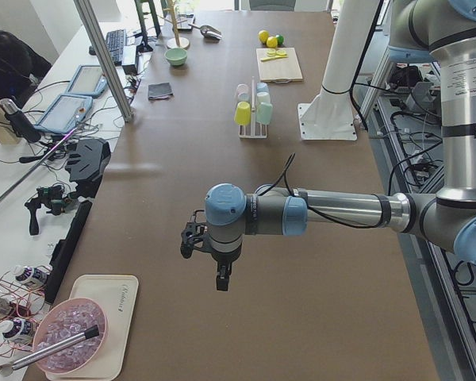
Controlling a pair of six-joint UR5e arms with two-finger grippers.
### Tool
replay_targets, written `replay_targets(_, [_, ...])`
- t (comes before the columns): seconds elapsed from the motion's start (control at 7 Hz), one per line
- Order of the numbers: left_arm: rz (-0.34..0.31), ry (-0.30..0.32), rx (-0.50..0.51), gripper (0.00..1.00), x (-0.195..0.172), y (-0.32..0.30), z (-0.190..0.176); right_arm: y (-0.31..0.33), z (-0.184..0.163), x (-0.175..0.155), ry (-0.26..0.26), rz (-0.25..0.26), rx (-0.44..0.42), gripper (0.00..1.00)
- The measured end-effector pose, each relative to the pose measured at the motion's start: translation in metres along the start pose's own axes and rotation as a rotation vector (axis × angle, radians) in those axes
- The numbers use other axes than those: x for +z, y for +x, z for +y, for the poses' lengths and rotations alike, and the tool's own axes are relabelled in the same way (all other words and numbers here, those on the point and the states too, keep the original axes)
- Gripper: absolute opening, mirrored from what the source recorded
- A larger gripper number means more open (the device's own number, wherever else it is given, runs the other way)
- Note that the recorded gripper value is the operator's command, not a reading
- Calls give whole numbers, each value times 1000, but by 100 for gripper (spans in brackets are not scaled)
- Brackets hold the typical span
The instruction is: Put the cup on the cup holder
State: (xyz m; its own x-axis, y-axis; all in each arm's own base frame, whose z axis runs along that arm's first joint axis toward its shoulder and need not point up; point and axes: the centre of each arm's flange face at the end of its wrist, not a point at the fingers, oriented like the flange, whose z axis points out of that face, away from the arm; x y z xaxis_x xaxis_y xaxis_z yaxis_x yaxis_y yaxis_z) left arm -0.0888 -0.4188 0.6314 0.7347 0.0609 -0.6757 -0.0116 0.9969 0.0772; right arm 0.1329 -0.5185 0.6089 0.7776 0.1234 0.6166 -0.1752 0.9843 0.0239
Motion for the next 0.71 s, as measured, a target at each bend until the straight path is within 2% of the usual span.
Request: replay_targets(0.71, [8,6,11,99,-2,1,3,9,10,-2,2,0,9,100])
